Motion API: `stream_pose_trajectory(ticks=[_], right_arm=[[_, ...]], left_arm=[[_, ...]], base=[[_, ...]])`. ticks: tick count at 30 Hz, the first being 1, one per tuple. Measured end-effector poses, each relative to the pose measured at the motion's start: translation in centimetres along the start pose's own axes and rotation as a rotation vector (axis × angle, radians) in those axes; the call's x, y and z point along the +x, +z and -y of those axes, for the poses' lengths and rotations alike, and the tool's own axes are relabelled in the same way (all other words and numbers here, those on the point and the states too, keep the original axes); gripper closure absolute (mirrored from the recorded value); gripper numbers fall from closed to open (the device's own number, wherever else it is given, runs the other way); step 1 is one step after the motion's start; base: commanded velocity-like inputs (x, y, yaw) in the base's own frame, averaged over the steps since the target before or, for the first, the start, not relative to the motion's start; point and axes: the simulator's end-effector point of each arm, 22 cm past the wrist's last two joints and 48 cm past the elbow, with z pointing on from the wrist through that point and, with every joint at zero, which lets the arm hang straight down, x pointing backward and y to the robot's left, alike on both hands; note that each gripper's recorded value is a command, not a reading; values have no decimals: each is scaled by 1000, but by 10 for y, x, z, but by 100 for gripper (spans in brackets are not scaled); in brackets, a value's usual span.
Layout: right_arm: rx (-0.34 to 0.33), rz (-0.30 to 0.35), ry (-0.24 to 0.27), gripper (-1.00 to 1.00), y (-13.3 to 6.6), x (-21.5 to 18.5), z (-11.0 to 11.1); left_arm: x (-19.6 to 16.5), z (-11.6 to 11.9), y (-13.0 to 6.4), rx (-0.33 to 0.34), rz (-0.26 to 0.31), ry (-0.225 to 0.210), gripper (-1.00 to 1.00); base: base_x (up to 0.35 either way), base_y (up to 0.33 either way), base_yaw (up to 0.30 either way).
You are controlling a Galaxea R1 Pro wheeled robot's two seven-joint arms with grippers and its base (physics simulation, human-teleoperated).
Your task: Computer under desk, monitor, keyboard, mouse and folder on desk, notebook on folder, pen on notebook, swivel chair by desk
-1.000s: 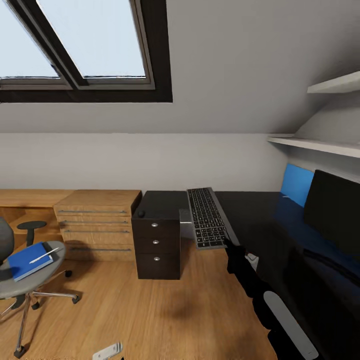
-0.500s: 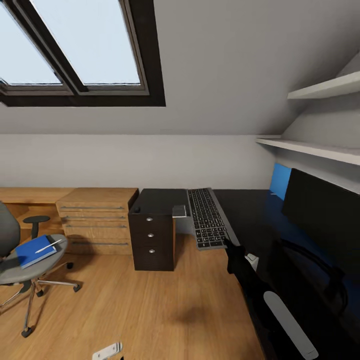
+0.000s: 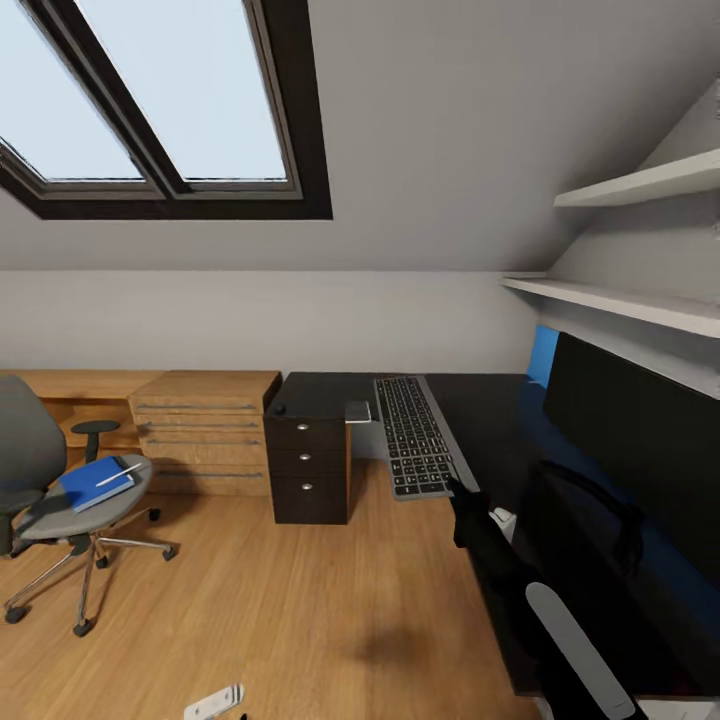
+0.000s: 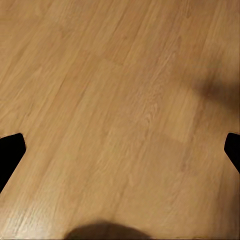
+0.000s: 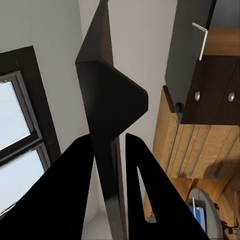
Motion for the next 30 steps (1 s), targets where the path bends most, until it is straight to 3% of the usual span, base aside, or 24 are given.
stream_pose_trajectory(ticks=[10,20,26,30], right_arm=[[40,10,1,100,0,-4,19],[68,8,2,100,0,-1,33],[130,20,9,100,-1,-3,62],[160,32,48,100,1,10,77]], left_arm=[[0,-2,0,-5,2,-3,-100],[-8,-5,0,-12,54,-22,-100],[-9,-6,0,-13,57,-22,-100],[-8,-8,1,-18,55,-24,-100]], base=[[-54,-17,0],[0,-288,0],[0,-334,-9],[0,-103,-130]])
